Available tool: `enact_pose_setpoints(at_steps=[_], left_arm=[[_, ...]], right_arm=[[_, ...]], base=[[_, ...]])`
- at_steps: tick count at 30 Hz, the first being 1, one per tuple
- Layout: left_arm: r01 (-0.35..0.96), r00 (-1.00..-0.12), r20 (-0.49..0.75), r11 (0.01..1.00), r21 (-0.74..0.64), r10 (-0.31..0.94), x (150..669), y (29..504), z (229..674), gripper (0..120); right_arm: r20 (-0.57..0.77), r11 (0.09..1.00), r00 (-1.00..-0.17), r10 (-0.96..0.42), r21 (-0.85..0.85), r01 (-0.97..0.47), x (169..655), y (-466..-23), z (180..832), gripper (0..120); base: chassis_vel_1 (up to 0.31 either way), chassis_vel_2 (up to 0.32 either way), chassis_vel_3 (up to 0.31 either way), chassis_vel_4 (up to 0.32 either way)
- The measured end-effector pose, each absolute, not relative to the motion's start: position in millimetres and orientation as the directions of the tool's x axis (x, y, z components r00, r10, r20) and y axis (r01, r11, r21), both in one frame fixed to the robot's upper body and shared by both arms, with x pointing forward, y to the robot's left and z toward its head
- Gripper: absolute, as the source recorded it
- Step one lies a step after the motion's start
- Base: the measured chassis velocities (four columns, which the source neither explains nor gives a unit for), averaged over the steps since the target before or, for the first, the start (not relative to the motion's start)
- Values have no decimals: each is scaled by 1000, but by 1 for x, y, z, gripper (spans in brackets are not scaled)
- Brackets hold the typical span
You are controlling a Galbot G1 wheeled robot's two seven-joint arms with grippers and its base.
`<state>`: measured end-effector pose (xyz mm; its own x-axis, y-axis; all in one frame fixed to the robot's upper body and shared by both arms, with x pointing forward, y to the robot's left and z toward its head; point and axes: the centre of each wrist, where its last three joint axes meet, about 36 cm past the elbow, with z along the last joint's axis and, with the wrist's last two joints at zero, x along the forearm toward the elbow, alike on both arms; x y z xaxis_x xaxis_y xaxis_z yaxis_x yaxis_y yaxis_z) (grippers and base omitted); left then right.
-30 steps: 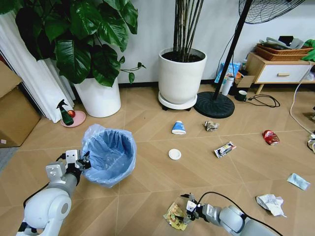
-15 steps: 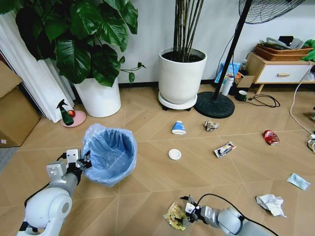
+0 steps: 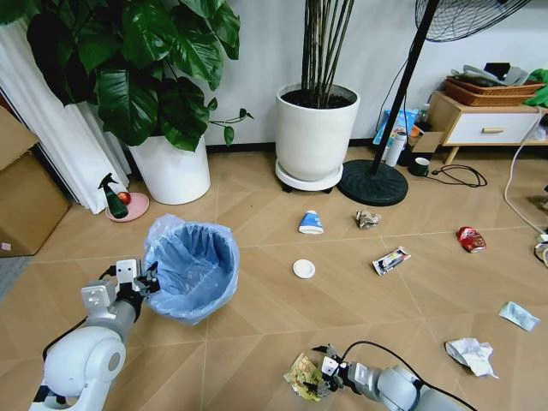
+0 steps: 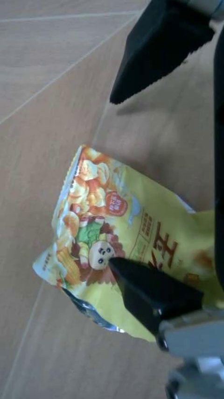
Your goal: Pick up the trash bin and place the garbage on the floor into it.
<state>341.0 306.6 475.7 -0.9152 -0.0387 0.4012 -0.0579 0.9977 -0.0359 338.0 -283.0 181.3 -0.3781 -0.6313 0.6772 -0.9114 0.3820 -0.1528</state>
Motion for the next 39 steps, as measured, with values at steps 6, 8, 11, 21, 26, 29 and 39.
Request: enact_pose_setpoints(at_steps=[6,8,11,21,26,29,39], left_arm=[[-56,-914,404,998,-36,-36,342,307,474,0],[-55,-914,405,998,-37,-36,343,307,474,0],[-54,-914,404,998,-37,-34,344,307,474,0],[-52,-914,404,998,-36,-33,345,307,473,0],[-51,-914,404,998,-34,-33,345,308,473,0],[-50,-914,403,998,-33,-32,345,308,473,0],[-45,-915,402,998,-33,-28,344,307,474,0]], right_arm=[[677,383,-384,-628,-161,-910,338,-283,181,76],[677,382,-385,-627,-163,-910,337,-283,181,70],[677,384,-390,-624,-169,-908,337,-283,181,60],[681,391,-399,-615,-176,-903,334,-285,181,22],[683,402,-406,-607,-177,-898,331,-285,181,2],[681,408,-410,-607,-176,-896,330,-285,182,0],[657,473,-464,-594,-181,-862,331,-293,191,0]], base=[[0,0,0,0],[0,0,0,0],[0,0,0,0],[0,0,0,0],[0,0,0,0],[0,0,0,0],[0,0,0,0]])
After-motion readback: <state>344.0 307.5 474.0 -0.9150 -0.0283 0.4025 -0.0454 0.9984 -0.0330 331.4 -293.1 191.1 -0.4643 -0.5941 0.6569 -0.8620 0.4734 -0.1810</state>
